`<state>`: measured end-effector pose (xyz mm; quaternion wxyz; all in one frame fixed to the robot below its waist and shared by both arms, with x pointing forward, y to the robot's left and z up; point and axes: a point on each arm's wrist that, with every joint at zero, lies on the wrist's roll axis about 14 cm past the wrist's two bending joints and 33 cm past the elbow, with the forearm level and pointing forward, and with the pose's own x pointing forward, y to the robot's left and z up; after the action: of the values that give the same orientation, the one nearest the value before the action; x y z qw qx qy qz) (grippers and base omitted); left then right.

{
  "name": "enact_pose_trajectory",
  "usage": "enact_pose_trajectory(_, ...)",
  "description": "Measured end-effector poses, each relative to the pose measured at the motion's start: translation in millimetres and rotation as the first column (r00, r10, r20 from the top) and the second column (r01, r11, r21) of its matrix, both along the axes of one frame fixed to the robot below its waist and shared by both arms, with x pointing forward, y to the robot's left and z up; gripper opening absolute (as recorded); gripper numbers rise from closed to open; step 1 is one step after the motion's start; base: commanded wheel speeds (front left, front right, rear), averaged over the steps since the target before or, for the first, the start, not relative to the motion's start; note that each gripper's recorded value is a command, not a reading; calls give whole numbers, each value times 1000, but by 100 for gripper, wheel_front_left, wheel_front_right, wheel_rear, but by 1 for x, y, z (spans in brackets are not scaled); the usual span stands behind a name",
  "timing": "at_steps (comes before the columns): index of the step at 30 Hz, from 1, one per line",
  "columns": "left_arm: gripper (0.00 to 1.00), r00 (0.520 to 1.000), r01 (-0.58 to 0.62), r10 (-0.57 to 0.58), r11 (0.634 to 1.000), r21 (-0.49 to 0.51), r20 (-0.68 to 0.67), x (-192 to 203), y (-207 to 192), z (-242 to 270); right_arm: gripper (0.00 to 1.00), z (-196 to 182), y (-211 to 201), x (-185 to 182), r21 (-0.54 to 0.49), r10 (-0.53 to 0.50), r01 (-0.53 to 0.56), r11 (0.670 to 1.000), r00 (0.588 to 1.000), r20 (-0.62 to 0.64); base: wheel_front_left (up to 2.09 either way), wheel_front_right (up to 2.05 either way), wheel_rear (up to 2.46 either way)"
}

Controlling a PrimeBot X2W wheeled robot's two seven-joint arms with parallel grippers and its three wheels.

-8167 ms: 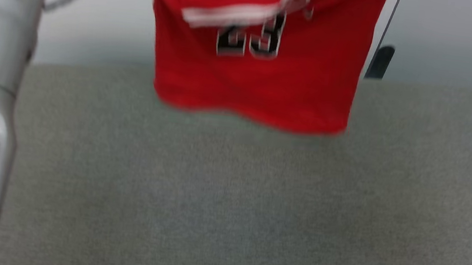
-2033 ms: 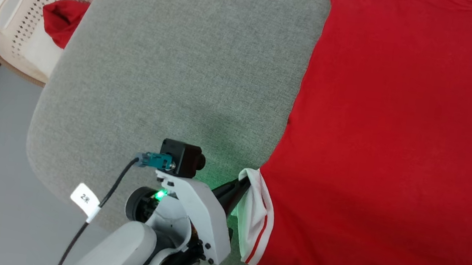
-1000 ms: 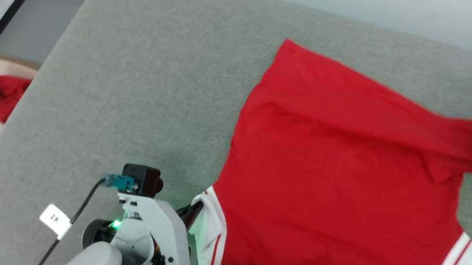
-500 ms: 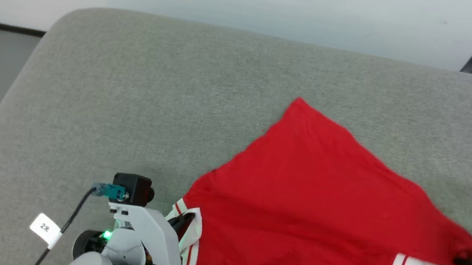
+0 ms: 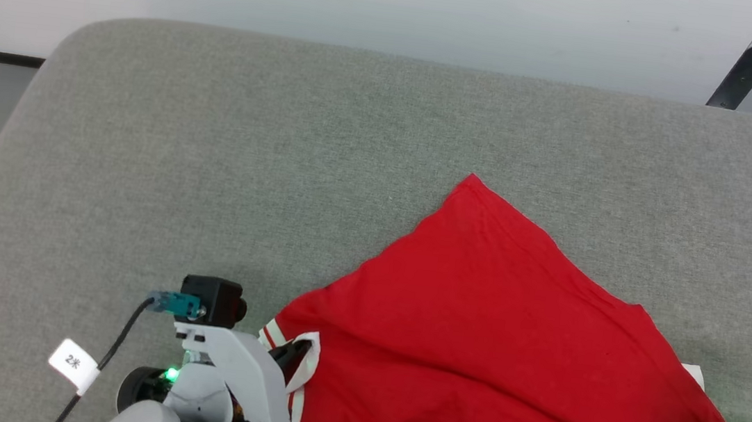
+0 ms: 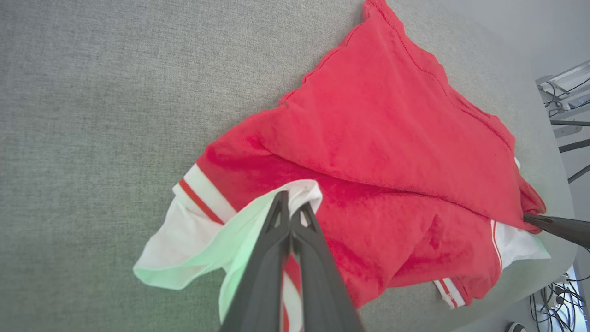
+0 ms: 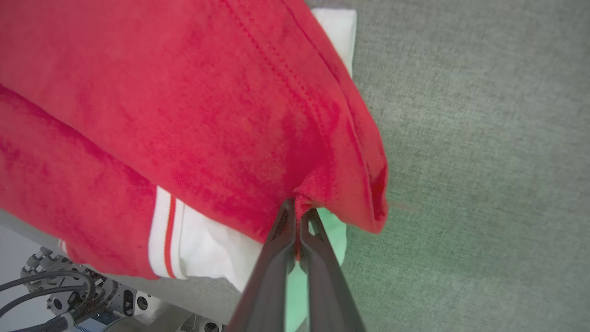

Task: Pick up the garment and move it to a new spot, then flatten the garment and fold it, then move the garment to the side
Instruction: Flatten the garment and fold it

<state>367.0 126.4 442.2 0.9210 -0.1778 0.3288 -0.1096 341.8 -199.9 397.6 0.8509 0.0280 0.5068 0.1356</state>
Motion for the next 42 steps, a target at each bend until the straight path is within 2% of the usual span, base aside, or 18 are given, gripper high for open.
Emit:
enact_pose_trajectory(6,0,1000,0,0,1000,3,4,1,0,1,100,10,0,9,-10,5,-4,1000,998,63,0,0,0)
enact_pose_trajectory(12,0,1000,-6,6,1000,4,13,0,1,3,100,43,5,24,1,16,-16,1000,978,209,0,0,0)
enact_pose_trajectory(15,0,1000,-9,9,1000,4,10,-1,1,2,100,64,16,34,11,41,-47,999,950,308,0,0,0)
enact_pose_trajectory(20,0,1000,-12,12,1000,-1,6,-1,1,1,100,101,49,60,13,126,-149,989,875,467,0,0,0)
enact_pose_trajectory(25,0,1000,-18,18,1000,-7,7,0,1,1,100,124,84,93,-9,214,-251,968,805,553,0,0,0)
enact_pose_trajectory(29,0,1000,-19,19,1000,-16,14,0,-1,2,100,124,109,116,-42,297,-328,944,787,541,0,0,0)
enact_pose_trajectory(33,0,1000,-16,17,999,-29,21,-1,-4,4,100,119,128,140,-68,358,-377,924,787,502,0,0,0)
enact_pose_trajectory(42,0,998,-43,45,998,-50,38,2,-4,7,100,84,159,181,-111,458,-446,888,832,314,0,0,0)
